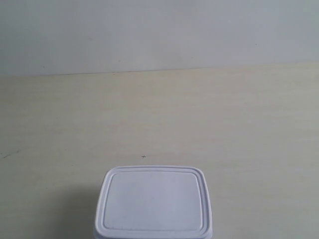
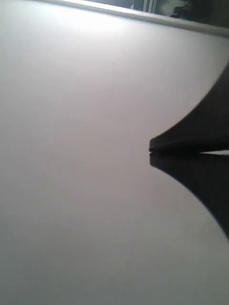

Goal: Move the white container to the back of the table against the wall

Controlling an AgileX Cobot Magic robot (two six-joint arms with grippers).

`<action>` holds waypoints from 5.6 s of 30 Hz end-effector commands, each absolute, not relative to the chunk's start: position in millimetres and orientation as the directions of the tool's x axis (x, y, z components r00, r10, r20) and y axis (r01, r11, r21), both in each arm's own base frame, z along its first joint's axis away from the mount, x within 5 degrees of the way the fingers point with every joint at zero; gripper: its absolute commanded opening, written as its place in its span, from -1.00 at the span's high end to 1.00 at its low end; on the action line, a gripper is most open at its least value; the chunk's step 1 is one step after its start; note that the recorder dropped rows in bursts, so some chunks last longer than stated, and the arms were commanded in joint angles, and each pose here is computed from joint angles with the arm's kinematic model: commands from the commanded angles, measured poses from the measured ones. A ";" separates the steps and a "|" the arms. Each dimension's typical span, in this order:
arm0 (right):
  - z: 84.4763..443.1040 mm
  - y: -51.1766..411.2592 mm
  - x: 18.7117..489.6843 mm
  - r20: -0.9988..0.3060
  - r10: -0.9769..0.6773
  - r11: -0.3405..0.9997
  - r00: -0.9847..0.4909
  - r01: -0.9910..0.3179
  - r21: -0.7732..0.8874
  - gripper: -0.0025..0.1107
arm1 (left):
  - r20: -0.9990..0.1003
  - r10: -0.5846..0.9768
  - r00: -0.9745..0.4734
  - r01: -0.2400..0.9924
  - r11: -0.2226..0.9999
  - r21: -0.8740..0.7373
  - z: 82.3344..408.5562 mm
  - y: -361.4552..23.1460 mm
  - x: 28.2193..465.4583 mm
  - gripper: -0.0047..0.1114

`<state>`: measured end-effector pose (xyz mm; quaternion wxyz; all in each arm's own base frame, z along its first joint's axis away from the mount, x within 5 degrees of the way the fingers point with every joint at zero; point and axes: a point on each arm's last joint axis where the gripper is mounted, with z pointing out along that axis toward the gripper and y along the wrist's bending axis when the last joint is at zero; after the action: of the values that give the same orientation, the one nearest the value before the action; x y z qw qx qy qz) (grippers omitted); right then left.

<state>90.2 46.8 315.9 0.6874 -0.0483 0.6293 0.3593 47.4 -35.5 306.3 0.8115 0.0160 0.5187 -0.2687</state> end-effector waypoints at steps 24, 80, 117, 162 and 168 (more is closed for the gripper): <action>355.0 49.2 173.5 -0.914 0.338 0.752 -0.225 -0.520 0.406 0.96 | -0.913 -0.408 -0.011 0.333 0.859 -0.388 343.2 -13.4 142.2 0.92; 133.9 188.4 121.5 -0.443 -0.532 0.650 -0.722 -0.683 0.333 0.96 | -0.527 0.348 -0.776 0.535 0.805 -0.257 141.3 -159.1 124.8 0.92; 126.0 200.1 169.1 -0.545 -0.462 0.802 -0.700 -0.592 0.081 0.96 | -0.593 0.386 -0.707 0.490 0.872 -0.016 145.4 -174.3 179.9 0.92; 129.6 219.9 211.9 -0.623 -0.559 0.788 -0.547 -0.585 -0.194 0.96 | -0.576 0.369 -0.729 0.512 0.853 -0.102 132.4 -198.9 223.4 0.92; 129.0 218.1 211.9 -0.612 -0.560 0.794 -0.558 -0.574 -0.203 0.96 | -0.566 0.375 -0.734 0.466 0.885 -0.018 121.9 -198.9 236.4 0.92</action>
<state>210.1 218.5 128.4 0.3406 -0.3245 0.8822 0.0193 229.5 -200.5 124.8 0.2787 0.2415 0.9235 -0.1052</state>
